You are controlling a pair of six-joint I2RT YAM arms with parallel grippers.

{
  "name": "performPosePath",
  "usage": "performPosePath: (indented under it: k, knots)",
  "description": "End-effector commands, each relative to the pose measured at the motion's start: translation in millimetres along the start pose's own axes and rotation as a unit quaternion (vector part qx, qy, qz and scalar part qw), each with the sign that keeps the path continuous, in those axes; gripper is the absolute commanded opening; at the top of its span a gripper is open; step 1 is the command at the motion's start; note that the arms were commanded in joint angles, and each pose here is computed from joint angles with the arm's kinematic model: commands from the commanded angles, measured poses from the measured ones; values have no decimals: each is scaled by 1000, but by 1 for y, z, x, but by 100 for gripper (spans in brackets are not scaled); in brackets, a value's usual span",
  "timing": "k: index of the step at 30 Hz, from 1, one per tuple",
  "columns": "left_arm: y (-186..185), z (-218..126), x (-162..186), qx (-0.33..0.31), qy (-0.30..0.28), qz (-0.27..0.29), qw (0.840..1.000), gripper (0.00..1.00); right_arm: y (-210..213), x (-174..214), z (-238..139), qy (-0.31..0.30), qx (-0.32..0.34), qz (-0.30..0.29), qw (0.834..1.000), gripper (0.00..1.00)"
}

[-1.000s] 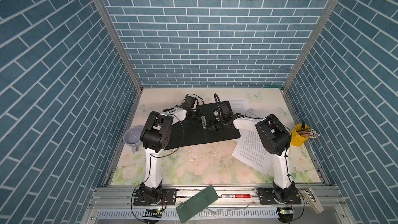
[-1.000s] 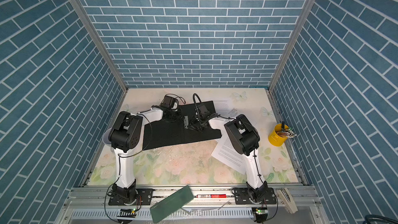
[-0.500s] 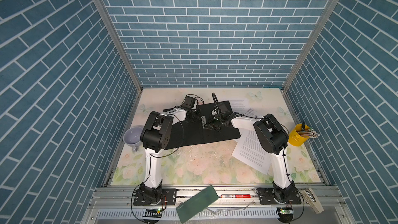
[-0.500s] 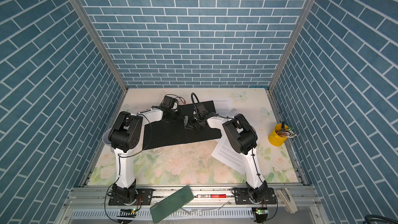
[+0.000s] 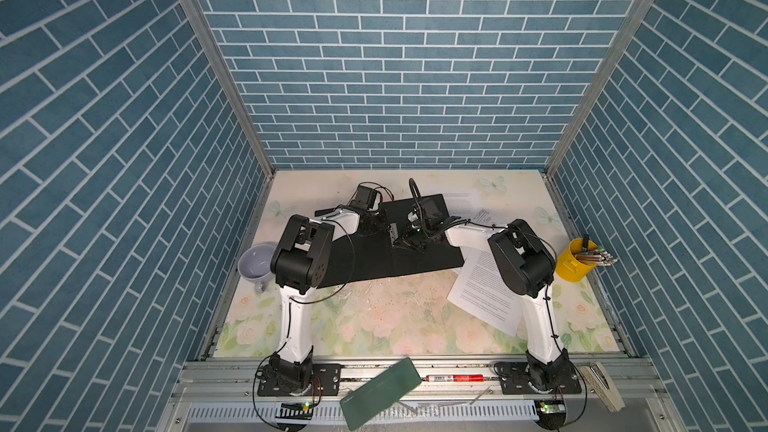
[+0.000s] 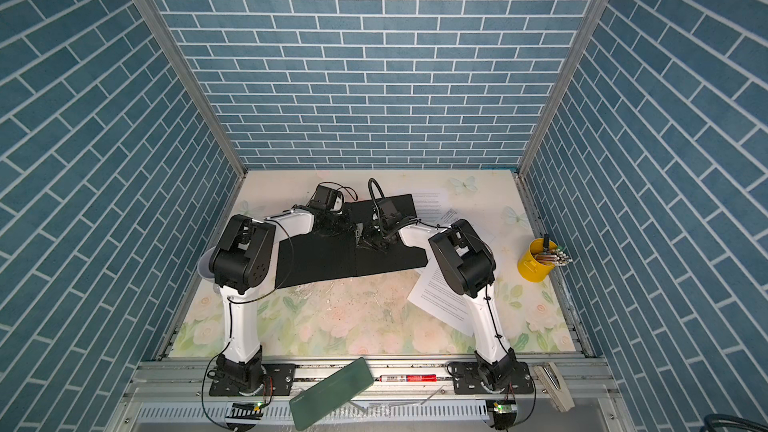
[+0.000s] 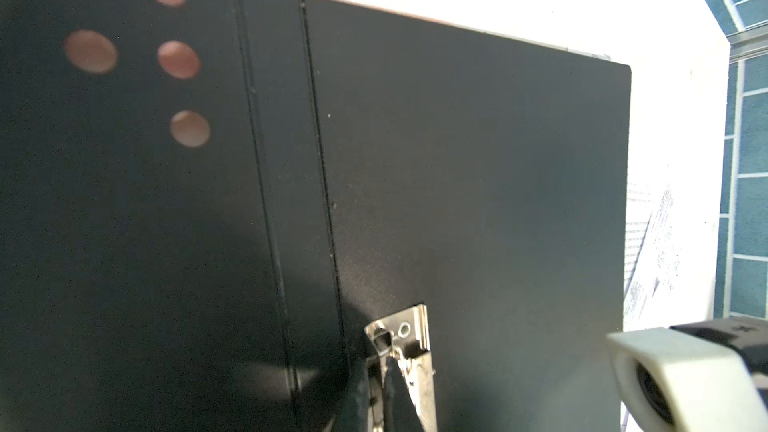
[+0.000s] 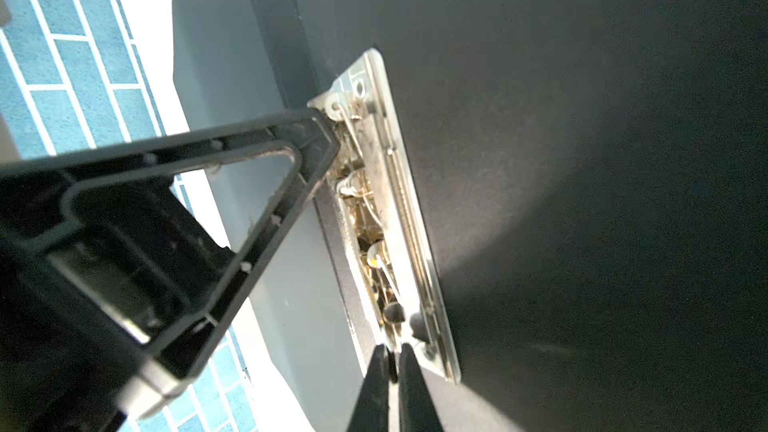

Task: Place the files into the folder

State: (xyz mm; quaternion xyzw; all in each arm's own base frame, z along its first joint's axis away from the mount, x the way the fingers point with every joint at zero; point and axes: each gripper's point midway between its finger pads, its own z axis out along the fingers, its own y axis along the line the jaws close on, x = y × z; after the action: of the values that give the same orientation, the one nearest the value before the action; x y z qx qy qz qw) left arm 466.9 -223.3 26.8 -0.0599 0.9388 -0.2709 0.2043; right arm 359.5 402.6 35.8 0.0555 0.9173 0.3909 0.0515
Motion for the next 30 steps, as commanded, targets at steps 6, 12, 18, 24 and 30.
performPosePath:
  k: [6, 12, 18, 24, 30]
  knots:
    - [18, 8, 17, -19, 25, -10, 999, 11, -15, 6, 14, 22, 26, -9, 999, 8]
    - [17, 7, 17, -17, 25, -9, 1000, 11, -28, 11, 13, 26, 49, -10, 998, 1]
    - [19, 9, 20, -19, 28, -9, 999, 11, -36, 15, 12, 31, 61, -9, 998, 1]
    - [19, 10, 20, -19, 30, -9, 999, 11, -48, 21, 13, 45, 80, -16, 996, 1]
    - [19, 12, 22, -15, 34, -9, 999, 11, -66, 26, 13, 51, 105, -9, 993, 0]
